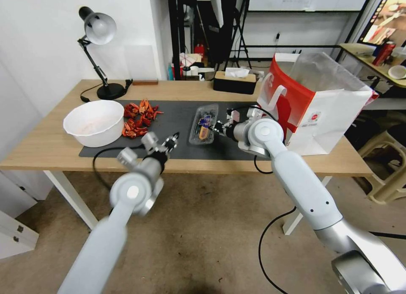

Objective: Close the takeout container lid, then place the container into the takeout bag.

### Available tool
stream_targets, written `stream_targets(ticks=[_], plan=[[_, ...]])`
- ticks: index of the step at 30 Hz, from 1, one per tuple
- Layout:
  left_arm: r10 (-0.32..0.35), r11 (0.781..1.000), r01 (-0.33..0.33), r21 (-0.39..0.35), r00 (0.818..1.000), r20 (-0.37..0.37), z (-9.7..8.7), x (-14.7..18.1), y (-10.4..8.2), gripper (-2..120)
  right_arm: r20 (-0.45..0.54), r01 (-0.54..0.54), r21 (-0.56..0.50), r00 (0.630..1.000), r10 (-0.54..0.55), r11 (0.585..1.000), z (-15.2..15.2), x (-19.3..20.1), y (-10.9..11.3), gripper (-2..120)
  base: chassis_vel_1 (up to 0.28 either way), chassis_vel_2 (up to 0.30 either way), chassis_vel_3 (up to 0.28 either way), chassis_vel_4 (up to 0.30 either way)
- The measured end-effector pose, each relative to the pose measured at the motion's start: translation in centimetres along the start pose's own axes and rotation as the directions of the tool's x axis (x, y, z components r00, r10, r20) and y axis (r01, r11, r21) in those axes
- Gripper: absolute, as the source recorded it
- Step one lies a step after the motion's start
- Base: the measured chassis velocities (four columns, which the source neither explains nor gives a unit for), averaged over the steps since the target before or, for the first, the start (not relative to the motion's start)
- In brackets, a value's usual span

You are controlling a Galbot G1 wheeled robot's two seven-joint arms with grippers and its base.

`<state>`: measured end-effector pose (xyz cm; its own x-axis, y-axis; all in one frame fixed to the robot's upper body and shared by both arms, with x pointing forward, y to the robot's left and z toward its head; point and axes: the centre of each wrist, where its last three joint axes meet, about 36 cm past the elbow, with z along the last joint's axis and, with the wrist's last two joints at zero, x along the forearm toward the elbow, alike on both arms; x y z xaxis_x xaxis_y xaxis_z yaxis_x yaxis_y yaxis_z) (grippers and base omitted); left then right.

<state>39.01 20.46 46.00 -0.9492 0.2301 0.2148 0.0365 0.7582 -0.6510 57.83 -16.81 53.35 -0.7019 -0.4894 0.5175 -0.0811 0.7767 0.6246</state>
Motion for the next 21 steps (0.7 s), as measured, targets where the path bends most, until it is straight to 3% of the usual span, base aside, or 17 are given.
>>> stream_targets(ticks=[1, 2, 3, 4, 6, 8, 10, 14, 15, 18, 21], plan=[[-0.003, 1.0, 0.003, -0.019, 1.0, 0.005, 0.1, 0.1, 0.0, 7, 0.003, -0.001, -0.003, 1.0, 0.001, 1.0, 0.0, 0.2, -0.1, 0, 0.0, 0.0, 0.0, 0.0], [-0.014, 0.995, 0.018, -0.102, 0.999, 0.032, 0.7, 0.8, 0.4, 13, 0.012, -0.004, -0.012, 1.0, 0.004, 1.0, -0.1, 0.7, -0.6, 0, 0.0, 0.0, 0.0, 0.0], [-0.014, 0.995, 0.018, -0.102, 0.999, 0.032, 0.7, 0.8, 0.4, 13, 0.012, -0.004, -0.012, 1.0, 0.004, 1.0, -0.1, 0.7, -0.6, 0, 0.0, 0.0, 0.0, 0.0], [-0.023, 0.986, 0.034, -0.164, 0.998, 0.066, 1.2, 1.5, 0.8, 20, 0.014, -0.007, -0.017, 1.0, 0.007, 1.0, -0.1, 0.9, -0.8, 0, 0.0, 0.0, 0.0, 0.0], [-0.026, 0.982, 0.04, -0.182, 0.997, 0.075, 1.3, 1.7, 1.0, 22, 0.014, -0.007, -0.018, 1.0, 0.008, 1.0, -0.1, 0.9, -0.9, 0, 0.0, 0.0, 0.0, 0.0], [-0.025, 0.951, 0.068, -0.303, 0.989, 0.144, 2.0, 3.0, 2.3, 33, 0.013, -0.005, -0.021, 1.0, 0.006, 1.0, 0.1, 1.0, -1.0, 0, 0.0, 0.0, 0.0, 0.0], [-0.012, 0.927, 0.08, -0.366, 0.983, 0.185, 2.3, 3.5, 3.1, 41, 0.015, -0.005, -0.025, 1.0, 0.006, 1.0, 0.1, 1.2, -1.1, 0, 0.0, 0.0, 0.0, 0.0], [-0.004, 0.908, 0.092, -0.41, 0.978, 0.209, 2.7, 3.7, 3.7, 54, 0.021, -0.006, -0.03, 1.0, 0.007, 1.0, 0.0, 1.5, -1.4, 0, 0.0, 0.0, 0.0, 0.0], [0.001, 0.89, 0.101, -0.446, 0.975, 0.222, 3.1, 4.0, 4.2, 59, 0.031, -0.011, -0.039, 0.999, 0.012, 0.999, -0.1, 2.0, -1.8, 0, 0.0, 0.0, 0.0, 0.0], [0.003, 0.878, 0.108, -0.467, 0.973, 0.231, 3.4, 4.1, 4.5, 66, 0.036, -0.013, -0.045, 0.999, 0.015, 0.999, -0.2, 2.3, -2.1, 0, 0.0, 0.0, 0.0, 0.0], [-0.019, 0.839, 0.159, -0.521, 0.965, 0.262, 4.9, 5.4, 6.1, 82, 0.039, -0.012, -0.056, 0.999, 0.014, 0.998, -0.3, 2.6, -2.3, 0, 0.0, 0.0, 0.0, 0.0]])
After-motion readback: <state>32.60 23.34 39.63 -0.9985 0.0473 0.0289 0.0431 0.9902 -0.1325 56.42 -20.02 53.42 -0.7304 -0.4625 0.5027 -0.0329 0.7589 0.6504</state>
